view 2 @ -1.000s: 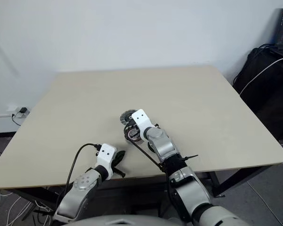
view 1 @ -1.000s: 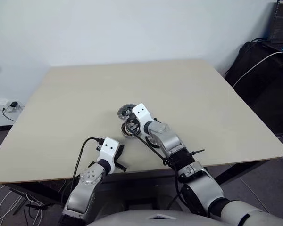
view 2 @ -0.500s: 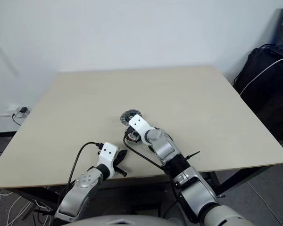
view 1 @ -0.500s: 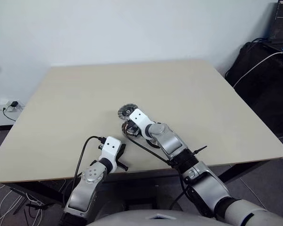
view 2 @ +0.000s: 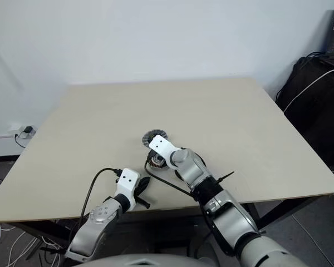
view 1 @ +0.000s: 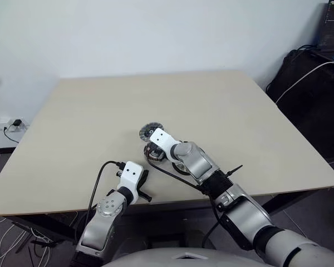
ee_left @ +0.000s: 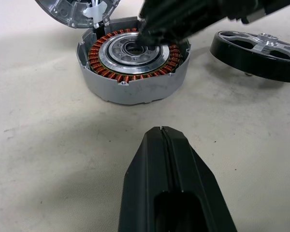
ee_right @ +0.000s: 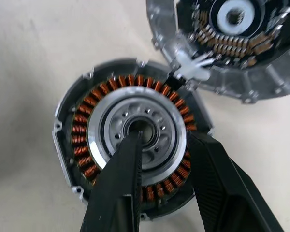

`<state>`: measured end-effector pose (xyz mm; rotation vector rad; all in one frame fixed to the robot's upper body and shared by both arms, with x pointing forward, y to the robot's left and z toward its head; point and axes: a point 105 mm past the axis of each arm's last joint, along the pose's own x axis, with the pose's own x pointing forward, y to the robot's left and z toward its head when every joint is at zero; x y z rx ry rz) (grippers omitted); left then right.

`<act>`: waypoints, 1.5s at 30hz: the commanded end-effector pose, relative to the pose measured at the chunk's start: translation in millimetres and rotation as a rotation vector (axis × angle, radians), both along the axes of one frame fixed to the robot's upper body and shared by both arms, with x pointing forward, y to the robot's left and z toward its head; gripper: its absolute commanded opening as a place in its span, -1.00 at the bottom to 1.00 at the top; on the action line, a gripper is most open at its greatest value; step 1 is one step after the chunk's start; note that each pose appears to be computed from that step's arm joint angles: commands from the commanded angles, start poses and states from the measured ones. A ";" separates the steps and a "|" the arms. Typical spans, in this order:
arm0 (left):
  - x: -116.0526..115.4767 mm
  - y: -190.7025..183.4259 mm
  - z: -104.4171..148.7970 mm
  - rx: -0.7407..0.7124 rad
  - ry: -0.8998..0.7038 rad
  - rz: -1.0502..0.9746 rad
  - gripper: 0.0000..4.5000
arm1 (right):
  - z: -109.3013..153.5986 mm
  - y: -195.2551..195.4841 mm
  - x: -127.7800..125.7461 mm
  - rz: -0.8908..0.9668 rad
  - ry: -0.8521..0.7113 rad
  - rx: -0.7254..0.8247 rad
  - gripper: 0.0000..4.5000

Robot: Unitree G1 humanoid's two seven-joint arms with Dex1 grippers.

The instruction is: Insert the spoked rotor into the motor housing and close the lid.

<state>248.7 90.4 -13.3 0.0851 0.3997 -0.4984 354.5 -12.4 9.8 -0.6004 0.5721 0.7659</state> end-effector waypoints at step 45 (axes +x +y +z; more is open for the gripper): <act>5.4 0.0 10.7 -0.017 -0.050 0.010 -1.00 | 24.6 15.4 14.9 0.018 -0.048 0.074 -0.99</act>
